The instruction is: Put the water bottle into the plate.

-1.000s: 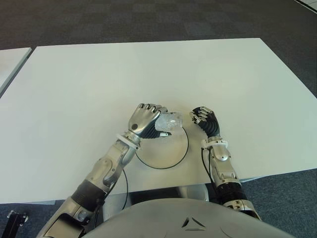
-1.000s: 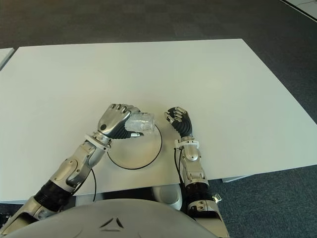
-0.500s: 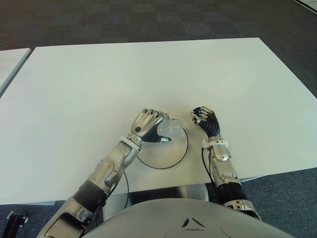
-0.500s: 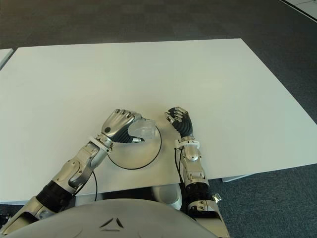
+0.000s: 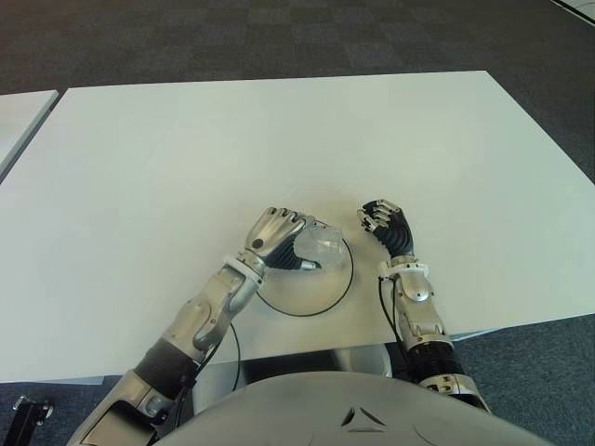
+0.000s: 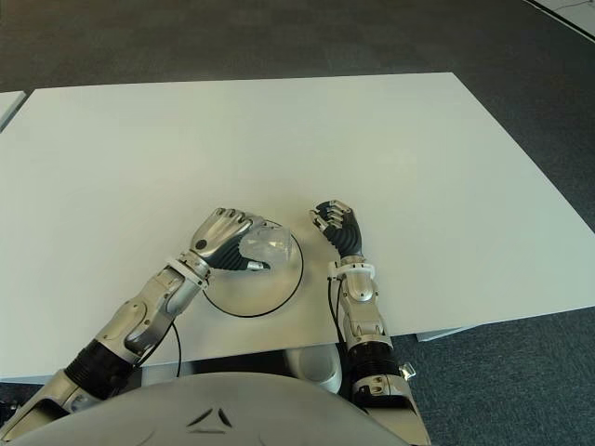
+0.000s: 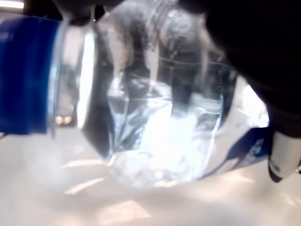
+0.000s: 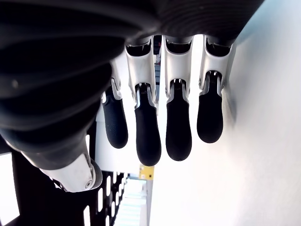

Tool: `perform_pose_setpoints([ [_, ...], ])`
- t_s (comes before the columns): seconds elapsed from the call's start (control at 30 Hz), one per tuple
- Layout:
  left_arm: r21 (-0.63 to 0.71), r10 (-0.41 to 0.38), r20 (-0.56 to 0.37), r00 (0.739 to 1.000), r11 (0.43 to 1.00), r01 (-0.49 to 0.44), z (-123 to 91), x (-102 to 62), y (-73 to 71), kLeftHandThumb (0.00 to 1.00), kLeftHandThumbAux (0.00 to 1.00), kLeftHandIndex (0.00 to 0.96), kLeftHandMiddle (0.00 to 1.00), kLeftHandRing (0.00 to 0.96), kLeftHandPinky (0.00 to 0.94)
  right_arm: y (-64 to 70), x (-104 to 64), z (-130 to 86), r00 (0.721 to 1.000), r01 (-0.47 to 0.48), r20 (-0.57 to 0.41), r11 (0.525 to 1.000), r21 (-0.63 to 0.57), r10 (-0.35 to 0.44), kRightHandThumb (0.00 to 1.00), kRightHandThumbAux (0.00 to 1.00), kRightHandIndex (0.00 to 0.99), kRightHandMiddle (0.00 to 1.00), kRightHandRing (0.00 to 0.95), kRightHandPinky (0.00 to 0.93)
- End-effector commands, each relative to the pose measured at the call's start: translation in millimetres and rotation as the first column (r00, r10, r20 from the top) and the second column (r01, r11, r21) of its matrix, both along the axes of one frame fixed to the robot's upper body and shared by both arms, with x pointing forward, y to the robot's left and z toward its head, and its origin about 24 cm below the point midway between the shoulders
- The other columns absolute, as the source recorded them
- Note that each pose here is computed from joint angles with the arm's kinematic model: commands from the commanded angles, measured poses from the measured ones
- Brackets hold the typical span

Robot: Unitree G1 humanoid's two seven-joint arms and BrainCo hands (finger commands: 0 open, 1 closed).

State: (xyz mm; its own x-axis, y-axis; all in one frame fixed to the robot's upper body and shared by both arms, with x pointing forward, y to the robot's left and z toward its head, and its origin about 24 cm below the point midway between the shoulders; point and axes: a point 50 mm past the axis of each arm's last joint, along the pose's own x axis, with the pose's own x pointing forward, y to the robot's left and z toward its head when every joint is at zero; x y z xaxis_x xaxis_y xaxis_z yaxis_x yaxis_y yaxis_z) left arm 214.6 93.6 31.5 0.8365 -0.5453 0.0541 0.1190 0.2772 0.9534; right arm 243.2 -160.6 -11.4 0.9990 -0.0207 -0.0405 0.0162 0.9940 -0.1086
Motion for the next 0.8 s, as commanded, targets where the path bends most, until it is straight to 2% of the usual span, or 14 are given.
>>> perform_pose_setpoints([
  [0.03, -0.021, -0.032, 0.004, 0.999, 0.999, 0.032, 6, -0.2, -0.3, 0.742, 0.692, 0.405, 0.429, 0.464, 0.453, 1.3, 0.6, -1, 1.0, -0.004, -0.014, 1.0, 0.002, 0.004, 0.709, 0.725, 0.434, 0.583, 0.575, 0.578],
  [0.1, -0.017, -0.04, 0.0, 0.999, 0.999, 0.04, 7, -0.1, -0.1, 0.715, 0.699, 0.408, 0.377, 0.399, 0.397, 1.4, 0.6, -2, 1.0, -0.003, -0.015, 1.0, 0.001, 0.003, 0.709, 0.725, 0.434, 0.583, 0.575, 0.577],
  [0.13, -0.011, -0.049, -0.004, 0.999, 0.999, 0.049, 8, -0.1, 0.2, 0.669, 0.678, 0.371, 0.36, 0.379, 0.375, 1.4, 0.6, -2, 1.0, -0.003, -0.015, 1.0, 0.001, 0.003, 0.709, 0.725, 0.434, 0.583, 0.575, 0.577],
  [0.17, -0.007, -0.055, -0.007, 0.998, 0.998, 0.055, 8, -0.2, 0.4, 0.571, 0.657, 0.309, 0.328, 0.34, 0.329, 1.5, 0.6, -2, 1.0, -0.002, -0.016, 1.0, 0.001, 0.002, 0.709, 0.725, 0.434, 0.584, 0.575, 0.578],
  [0.2, -0.003, -0.063, -0.012, 0.998, 0.998, 0.063, 9, -0.4, 0.8, 0.536, 0.65, 0.287, 0.316, 0.326, 0.313, 1.5, 0.6, -2, 1.0, -0.002, -0.015, 1.0, 0.002, 0.002, 0.709, 0.725, 0.434, 0.585, 0.576, 0.578],
  [0.23, 0.0, -0.067, -0.015, 0.998, 0.998, 0.067, 10, -0.5, 1.0, 0.43, 0.648, 0.234, 0.281, 0.284, 0.266, 1.5, 0.6, -2, 1.0, -0.001, -0.014, 1.0, 0.003, 0.001, 0.71, 0.725, 0.435, 0.585, 0.576, 0.578],
  [0.3, 0.003, -0.078, -0.023, 0.997, 0.997, 0.078, 12, -1.0, 1.8, 0.361, 0.654, 0.199, 0.254, 0.253, 0.233, 1.7, 0.7, -1, 1.0, -0.002, -0.012, 1.0, 0.005, 0.002, 0.71, 0.725, 0.435, 0.583, 0.575, 0.577],
  [0.6, -0.017, -0.105, -0.053, 0.993, 0.994, 0.104, 20, -3.1, 2.5, 0.171, 0.715, 0.118, 0.182, 0.168, 0.152, 1.9, 0.9, -1, 1.0, -0.005, -0.007, 1.0, 0.004, 0.005, 0.709, 0.726, 0.434, 0.571, 0.567, 0.571],
  [0.8, -0.032, -0.116, -0.066, 0.991, 0.993, 0.114, 25, -4.5, 2.7, 0.111, 0.746, 0.09, 0.164, 0.146, 0.143, 2.2, 0.9, -1, 1.0, -0.003, -0.006, 1.0, 0.008, 0.003, 0.709, 0.726, 0.434, 0.577, 0.573, 0.582],
])
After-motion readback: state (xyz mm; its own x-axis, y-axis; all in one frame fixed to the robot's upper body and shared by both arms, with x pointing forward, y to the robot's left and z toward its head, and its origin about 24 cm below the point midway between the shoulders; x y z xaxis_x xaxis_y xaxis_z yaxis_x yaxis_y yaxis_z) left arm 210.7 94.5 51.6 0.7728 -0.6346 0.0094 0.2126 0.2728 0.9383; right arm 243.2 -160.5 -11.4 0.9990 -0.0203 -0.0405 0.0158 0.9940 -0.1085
